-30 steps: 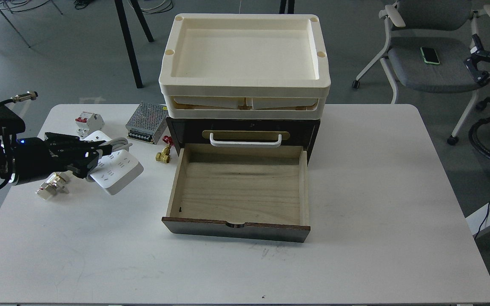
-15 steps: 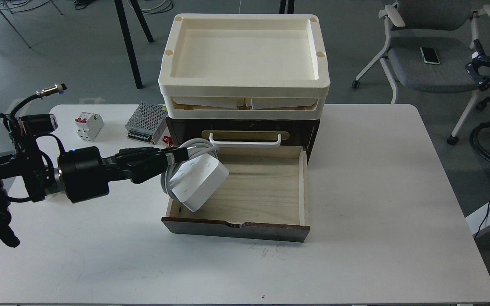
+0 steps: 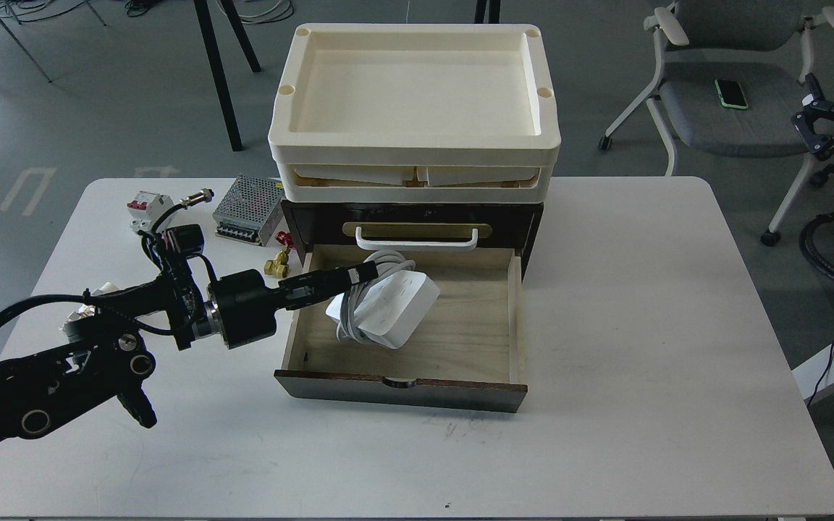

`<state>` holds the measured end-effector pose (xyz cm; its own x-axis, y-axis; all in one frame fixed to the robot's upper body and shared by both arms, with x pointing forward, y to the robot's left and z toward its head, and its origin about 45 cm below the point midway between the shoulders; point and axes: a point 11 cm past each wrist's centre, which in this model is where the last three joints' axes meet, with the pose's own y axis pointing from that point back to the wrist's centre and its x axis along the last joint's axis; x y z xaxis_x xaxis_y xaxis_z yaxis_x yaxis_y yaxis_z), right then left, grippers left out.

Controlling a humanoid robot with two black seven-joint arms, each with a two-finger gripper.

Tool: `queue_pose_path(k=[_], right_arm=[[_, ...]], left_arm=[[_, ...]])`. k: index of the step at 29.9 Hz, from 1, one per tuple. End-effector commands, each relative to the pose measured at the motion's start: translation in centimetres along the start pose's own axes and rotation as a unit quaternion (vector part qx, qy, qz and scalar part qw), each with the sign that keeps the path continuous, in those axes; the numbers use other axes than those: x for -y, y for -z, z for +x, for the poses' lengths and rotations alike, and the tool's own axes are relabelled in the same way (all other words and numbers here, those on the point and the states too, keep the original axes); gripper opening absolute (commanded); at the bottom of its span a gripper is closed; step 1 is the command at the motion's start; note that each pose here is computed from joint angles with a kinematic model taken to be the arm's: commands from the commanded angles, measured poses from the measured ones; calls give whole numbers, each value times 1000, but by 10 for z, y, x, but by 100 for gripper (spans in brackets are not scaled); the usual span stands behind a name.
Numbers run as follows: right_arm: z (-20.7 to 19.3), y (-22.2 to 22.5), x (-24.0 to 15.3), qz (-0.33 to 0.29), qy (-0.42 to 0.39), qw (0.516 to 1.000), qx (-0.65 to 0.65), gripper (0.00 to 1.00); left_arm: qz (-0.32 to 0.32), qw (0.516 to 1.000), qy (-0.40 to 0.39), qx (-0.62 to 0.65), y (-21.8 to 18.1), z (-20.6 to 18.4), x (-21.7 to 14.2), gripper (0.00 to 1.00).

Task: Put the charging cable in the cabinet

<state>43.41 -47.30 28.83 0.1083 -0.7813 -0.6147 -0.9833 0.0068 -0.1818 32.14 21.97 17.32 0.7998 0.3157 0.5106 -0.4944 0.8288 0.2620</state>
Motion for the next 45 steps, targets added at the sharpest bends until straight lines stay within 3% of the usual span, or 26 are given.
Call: queue_pose_path(k=[1, 9, 21, 27, 34, 36, 38, 41, 45], right_arm=[[2, -1, -2, -1, -2, 1000, 0, 100], [3, -2, -3, -2, -4, 1000, 1, 100], [7, -3, -6, -3, -9, 1000, 2, 100], [9, -5, -8, -4, -11, 1000, 2, 100], [10, -5, -9, -4, -12, 1000, 2, 100], [11, -6, -9, -5, -13, 1000, 2, 100], [11, -6, -10, -5, -13, 1000, 3, 100], [12, -6, -10, -5, -14, 1000, 3, 100], [11, -3, -10, 0, -14, 1000, 5, 100]], left_arm=[[17, 1000, -5, -5, 12, 1, -3, 1], [27, 999, -9, -32, 27, -21, 3, 1], [38, 993, -81, -73, 46, -24, 31, 1], [58, 991, -84, -86, 61, -43, 34, 8], [55, 990, -81, -99, 60, -53, 37, 33], [54, 990, -82, -101, 60, -53, 38, 50], [51, 989, -88, -103, 59, -50, 39, 83], [43, 990, -87, -104, 54, -49, 43, 93], [41, 990, -100, -92, 51, -31, 29, 94]])
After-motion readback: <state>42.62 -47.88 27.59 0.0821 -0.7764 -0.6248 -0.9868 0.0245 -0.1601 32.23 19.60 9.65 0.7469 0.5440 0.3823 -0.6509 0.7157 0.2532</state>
